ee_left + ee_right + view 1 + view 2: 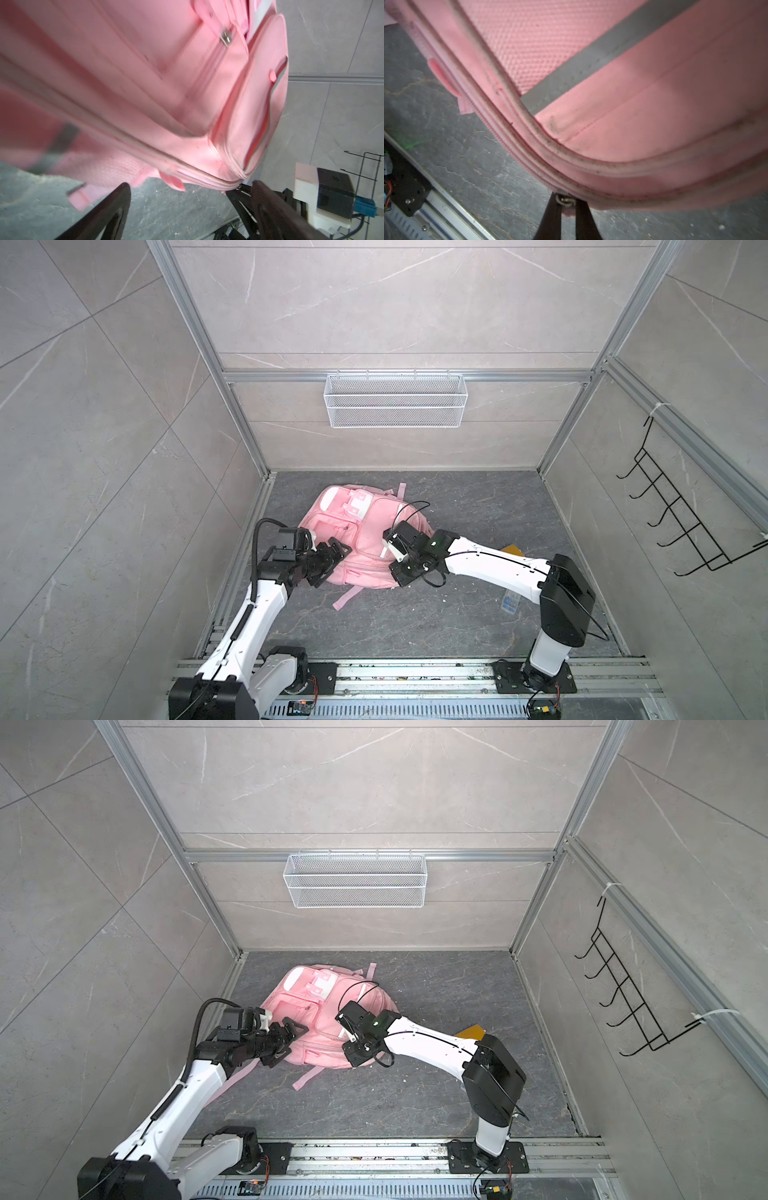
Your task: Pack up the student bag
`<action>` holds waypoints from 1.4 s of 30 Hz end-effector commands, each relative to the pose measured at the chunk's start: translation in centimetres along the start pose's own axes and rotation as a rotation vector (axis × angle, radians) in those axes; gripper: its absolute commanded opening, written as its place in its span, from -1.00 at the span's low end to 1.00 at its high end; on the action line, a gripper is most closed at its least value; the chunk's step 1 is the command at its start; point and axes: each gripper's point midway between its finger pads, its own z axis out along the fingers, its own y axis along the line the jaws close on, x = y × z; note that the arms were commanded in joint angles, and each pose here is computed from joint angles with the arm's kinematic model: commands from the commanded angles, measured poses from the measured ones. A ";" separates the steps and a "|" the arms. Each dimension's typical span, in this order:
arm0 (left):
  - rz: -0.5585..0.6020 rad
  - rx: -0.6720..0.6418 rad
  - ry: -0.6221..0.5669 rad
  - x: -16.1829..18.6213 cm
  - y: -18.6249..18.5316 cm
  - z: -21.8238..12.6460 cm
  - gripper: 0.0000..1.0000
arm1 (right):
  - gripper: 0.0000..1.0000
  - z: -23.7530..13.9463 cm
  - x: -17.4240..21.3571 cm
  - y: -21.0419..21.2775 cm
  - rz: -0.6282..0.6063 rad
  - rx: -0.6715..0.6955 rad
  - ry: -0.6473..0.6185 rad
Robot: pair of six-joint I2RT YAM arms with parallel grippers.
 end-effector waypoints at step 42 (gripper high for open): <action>-0.093 0.003 -0.067 -2.5 1.7 2.3 -1.00 | -1.00 -0.5 2.9 -6.5 0.098 0.137 0.064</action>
